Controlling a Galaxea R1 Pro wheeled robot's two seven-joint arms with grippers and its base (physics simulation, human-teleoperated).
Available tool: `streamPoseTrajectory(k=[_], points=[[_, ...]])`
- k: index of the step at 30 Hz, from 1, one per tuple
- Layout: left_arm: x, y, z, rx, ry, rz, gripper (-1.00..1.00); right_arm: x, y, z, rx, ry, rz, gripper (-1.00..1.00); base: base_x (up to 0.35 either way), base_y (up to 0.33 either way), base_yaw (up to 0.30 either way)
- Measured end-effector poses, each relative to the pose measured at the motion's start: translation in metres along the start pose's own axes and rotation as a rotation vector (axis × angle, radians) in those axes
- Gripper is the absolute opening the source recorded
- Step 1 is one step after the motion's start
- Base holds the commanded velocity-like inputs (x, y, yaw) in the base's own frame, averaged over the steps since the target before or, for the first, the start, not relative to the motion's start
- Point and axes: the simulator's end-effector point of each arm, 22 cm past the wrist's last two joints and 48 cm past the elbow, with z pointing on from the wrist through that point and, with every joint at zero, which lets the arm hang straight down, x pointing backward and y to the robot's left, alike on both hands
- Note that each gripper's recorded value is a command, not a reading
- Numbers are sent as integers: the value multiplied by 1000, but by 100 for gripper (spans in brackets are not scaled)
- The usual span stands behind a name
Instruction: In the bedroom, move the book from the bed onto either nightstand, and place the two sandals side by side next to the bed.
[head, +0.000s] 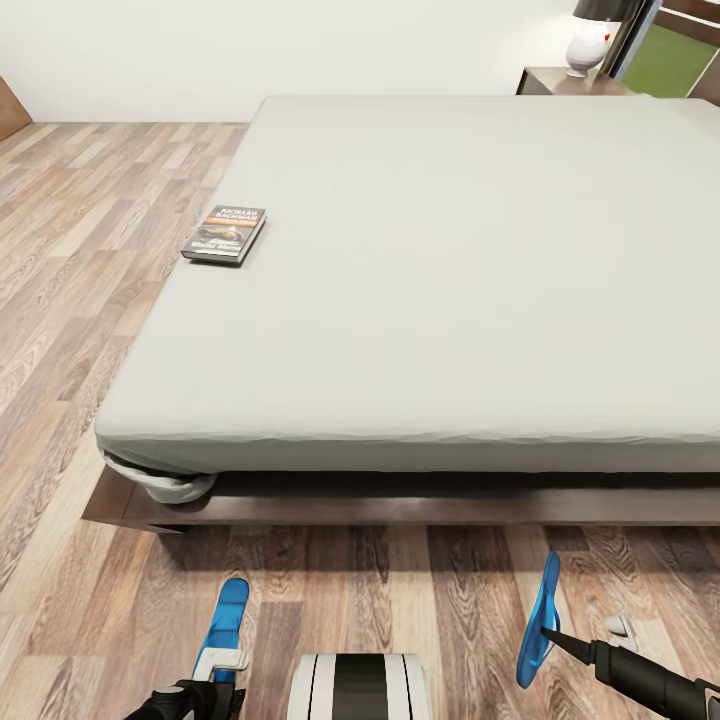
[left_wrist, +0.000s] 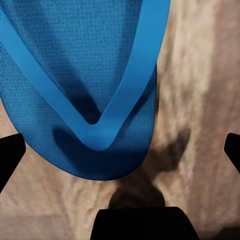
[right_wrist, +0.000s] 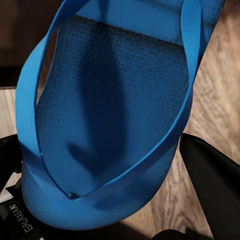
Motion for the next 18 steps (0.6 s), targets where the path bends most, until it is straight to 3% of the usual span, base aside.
streamPoseTrajectory(k=[18], points=[[-24,0,-15,-3,-57,0,100,-18,17,-6,-22,-37,-38,-100,0,0,0]])
